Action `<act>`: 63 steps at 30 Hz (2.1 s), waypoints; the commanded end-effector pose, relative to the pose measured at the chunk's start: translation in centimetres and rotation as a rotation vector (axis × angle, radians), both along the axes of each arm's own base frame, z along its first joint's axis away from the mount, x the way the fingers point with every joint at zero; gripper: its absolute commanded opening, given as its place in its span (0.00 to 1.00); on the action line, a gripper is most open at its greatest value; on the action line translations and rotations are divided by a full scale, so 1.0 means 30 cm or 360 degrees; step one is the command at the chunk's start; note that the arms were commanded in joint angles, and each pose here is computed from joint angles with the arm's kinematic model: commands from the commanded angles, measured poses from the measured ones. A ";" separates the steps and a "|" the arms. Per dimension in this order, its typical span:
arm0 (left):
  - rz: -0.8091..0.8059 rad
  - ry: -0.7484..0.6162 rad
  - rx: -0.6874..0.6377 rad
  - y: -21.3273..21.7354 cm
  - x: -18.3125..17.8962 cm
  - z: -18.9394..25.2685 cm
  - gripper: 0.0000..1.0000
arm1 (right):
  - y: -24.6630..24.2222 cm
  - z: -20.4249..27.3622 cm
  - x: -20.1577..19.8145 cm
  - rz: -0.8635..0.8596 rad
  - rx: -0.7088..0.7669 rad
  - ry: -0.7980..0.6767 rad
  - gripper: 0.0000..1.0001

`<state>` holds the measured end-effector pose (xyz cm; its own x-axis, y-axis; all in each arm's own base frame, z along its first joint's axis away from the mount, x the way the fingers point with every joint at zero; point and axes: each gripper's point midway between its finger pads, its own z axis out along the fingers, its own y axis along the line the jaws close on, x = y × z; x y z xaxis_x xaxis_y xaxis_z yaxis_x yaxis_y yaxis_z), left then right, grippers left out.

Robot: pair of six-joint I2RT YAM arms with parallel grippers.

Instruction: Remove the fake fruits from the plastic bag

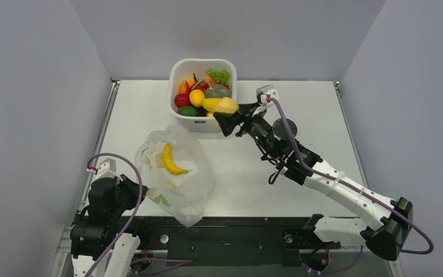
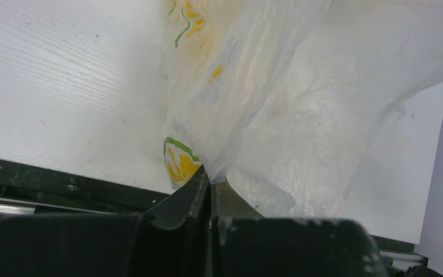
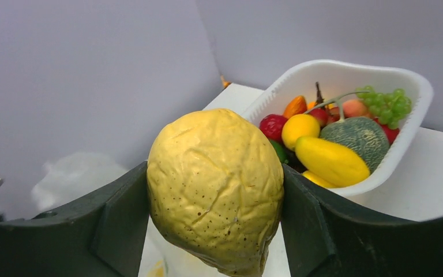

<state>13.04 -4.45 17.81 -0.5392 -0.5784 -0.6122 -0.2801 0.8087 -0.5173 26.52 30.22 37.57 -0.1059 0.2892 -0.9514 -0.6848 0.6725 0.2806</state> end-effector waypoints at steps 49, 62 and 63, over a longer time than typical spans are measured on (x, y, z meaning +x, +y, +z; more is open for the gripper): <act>-0.0119 0.0085 -0.0278 -0.101 -0.055 -0.009 0.00 | 0.181 -0.263 1.169 -0.0503 -0.0021 0.0352 0.88; -0.0130 0.0079 -0.0269 -0.099 -0.073 -0.019 0.00 | 0.190 -0.305 0.816 -0.0479 -0.0158 0.0425 0.86; -0.0132 0.0080 -0.0266 -0.099 -0.073 -0.020 0.00 | 0.171 -0.289 0.772 -0.0472 -0.0134 0.0411 0.86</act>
